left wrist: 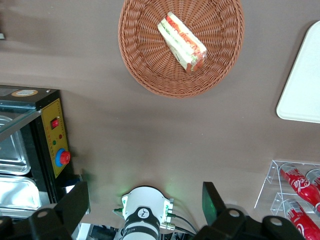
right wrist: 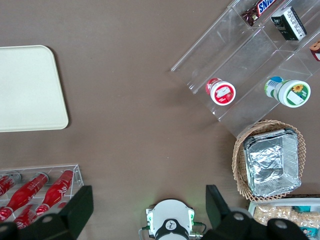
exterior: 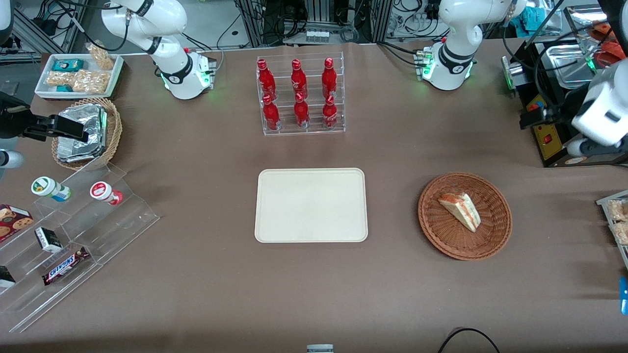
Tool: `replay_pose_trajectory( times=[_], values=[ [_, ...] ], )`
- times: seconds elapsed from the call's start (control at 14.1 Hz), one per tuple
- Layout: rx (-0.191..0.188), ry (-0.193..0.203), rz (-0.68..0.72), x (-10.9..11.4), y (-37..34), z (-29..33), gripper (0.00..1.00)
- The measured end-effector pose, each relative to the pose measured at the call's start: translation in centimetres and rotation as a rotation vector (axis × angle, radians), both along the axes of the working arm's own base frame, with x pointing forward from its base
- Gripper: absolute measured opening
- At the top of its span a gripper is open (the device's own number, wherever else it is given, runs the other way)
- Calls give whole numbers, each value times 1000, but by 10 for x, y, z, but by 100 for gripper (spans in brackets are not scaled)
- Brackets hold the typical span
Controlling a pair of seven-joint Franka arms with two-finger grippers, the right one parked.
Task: Place sandwich from basket to tray
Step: 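Move the left gripper over the sandwich in the woven basket, then lower the left gripper onto the sandwich and close on it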
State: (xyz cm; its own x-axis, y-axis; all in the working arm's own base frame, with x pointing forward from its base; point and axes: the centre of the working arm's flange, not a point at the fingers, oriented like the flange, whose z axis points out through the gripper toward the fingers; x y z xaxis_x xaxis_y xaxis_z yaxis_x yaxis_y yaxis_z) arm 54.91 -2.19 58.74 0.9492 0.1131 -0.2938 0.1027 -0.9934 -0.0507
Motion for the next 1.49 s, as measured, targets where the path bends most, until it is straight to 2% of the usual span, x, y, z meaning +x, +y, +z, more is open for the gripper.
replay_pose_trajectory(
  times=[0.28, 0.42, 0.57, 0.78, 0.92, 1.13, 1.49],
  values=[
    [-6, -16, 50, 50, 0, -77, 100],
    [1, -42, 119, 73, -3, -125, 100],
    [14, -70, 197, 87, -14, -166, 100],
    [23, -121, 275, 92, -45, -223, 100],
    [35, -136, 332, 88, -67, -252, 100],
    [53, -125, 388, 84, -82, -265, 100],
    [82, -106, 452, 84, -55, -273, 100]
  ],
)
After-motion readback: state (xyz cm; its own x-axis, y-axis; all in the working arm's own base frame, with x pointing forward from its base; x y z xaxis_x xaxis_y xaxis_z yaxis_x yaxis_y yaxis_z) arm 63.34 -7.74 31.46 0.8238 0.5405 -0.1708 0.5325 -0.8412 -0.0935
